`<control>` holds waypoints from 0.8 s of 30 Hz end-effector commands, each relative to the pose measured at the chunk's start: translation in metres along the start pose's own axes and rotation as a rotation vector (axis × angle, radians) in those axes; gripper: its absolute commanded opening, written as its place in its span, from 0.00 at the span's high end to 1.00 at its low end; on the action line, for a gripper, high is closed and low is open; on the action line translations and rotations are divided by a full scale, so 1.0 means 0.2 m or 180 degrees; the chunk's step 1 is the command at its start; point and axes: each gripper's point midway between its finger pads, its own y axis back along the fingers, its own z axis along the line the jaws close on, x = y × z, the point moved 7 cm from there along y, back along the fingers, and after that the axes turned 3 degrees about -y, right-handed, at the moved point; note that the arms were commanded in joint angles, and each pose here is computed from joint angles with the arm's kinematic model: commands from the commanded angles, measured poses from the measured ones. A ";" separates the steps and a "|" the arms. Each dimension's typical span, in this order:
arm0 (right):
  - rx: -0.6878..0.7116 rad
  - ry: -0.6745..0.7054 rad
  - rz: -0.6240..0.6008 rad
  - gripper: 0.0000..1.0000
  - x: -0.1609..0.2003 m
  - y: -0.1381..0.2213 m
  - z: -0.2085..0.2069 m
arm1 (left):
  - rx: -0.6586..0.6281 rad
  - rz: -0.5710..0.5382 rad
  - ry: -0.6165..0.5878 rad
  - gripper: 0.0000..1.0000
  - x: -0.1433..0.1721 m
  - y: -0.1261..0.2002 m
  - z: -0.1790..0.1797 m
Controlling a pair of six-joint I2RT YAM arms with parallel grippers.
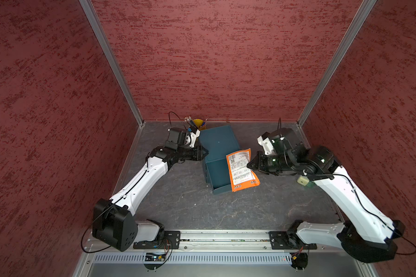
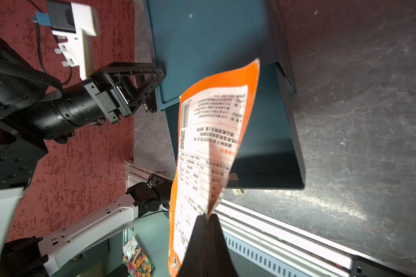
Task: Take the seed bags out of the drawer
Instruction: Pick up the seed packet from the drawer, then place the seed packet at the center of the board.
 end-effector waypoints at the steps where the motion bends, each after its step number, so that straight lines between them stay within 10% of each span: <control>1: 0.0228 -0.0080 -0.0277 1.00 -0.06 0.09 -0.07 | -0.0167 0.0374 0.0039 0.52 0.11 -0.04 0.04; 24: 0.0930 -0.0810 -0.1059 1.00 -0.74 -0.32 -0.79 | -0.0203 0.0395 0.0005 0.52 0.11 -0.03 0.04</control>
